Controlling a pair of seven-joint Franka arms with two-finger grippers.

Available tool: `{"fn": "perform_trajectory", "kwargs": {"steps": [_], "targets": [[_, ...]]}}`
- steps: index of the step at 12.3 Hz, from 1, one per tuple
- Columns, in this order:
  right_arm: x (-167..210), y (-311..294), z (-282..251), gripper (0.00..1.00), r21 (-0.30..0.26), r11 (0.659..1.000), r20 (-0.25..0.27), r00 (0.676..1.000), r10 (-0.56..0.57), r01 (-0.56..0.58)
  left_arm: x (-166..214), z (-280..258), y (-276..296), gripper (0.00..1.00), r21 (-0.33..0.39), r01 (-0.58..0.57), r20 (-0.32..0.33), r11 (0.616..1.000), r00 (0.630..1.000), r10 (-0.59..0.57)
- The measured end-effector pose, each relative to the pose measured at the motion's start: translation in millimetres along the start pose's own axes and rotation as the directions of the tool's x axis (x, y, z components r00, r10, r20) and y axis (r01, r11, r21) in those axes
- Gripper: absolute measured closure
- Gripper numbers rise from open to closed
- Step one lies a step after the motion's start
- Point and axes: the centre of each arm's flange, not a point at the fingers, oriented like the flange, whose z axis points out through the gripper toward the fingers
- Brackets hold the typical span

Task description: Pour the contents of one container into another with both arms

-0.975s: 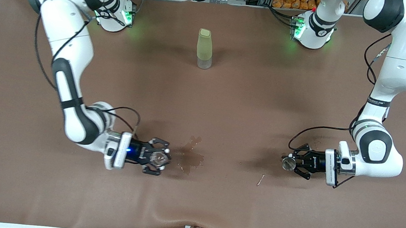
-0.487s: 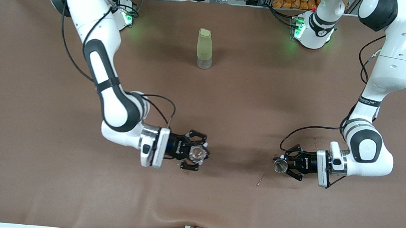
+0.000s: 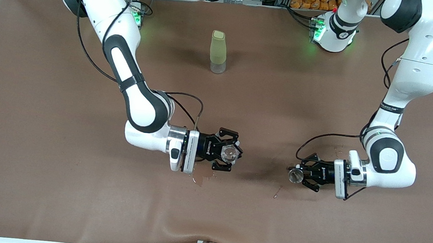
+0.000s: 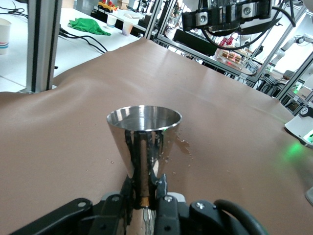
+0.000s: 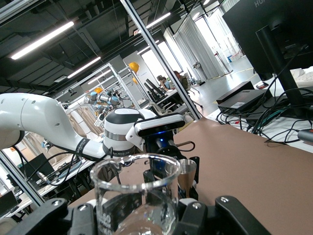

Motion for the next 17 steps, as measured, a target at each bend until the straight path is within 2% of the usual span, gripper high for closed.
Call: {"fn": "perform_trajectory", "kwargs": {"steps": [2,5,9,13,17], "targets": [[2.5,-0.5,0.1,0.88,0.001,1.0,-0.003,1.0,0.003,-0.003,4.4,14.6,3.1,0.79,-0.003,-0.009,0.014,1.0,1.0,0.009],[3.8,-0.9,0.2,0.88,0.001,1.0,-0.004,1.0,0.017,-0.017,16.9,42.6,6.4,0.79,0.035,-0.029,0.026,0.999,0.999,0.028],[5.9,-2.0,1.0,0.88,0.003,0.998,-0.006,0.998,0.062,-0.062,46.4,106.7,18.9,0.79,0.128,-0.079,-0.035,0.989,0.996,0.084],[14.2,-8.6,3.9,0.88,0.015,0.992,-0.011,0.992,0.122,-0.122,53.1,155.6,19.3,0.79,0.208,-0.106,-0.102,0.972,0.986,0.13],[17.4,-16.3,8.3,0.88,0.029,0.968,-0.004,0.968,0.251,-0.251,57.2,191.2,27.0,0.79,0.257,-0.116,-0.165,0.96,0.973,0.162]]}}
